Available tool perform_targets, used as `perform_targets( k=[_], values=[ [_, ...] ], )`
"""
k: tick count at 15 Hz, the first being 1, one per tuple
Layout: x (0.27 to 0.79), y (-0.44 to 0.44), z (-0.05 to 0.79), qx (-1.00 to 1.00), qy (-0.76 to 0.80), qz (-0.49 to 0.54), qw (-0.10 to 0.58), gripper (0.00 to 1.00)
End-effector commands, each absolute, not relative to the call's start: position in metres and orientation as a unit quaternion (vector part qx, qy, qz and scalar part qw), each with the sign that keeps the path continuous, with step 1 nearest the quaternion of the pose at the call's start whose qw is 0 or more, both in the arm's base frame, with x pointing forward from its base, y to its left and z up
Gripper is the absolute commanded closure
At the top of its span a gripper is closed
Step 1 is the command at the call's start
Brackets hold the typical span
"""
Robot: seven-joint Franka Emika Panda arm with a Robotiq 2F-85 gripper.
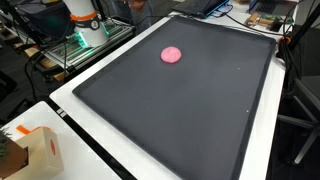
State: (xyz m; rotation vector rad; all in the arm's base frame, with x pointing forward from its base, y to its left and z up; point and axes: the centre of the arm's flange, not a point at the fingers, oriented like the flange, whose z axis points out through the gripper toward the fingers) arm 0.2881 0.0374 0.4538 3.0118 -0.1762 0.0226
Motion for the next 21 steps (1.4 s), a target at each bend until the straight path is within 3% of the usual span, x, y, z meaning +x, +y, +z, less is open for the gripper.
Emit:
perform_targets(
  k=[1,7,8,9,10,21],
  values=[
    [0.2866,0.0339,0.4515,0.997,-0.058,0.008,0.058,0.49],
    [0.2866,0.0364,0.4522,0.997,-0.055,0.009,0.058,0.95],
    [0.2861,0.0363,0.4523,0.997,-0.055,0.009,0.058,0.99],
    [0.2853,0.0357,0.4524,0.997,-0.056,0.009,0.057,1.0],
    [0.2883,0.0373,0.4546,0.996,-0.058,0.008,0.061,0.88],
    [0.2883,0.0373,0.4547,0.996,-0.058,0.008,0.061,0.88]
  ],
)
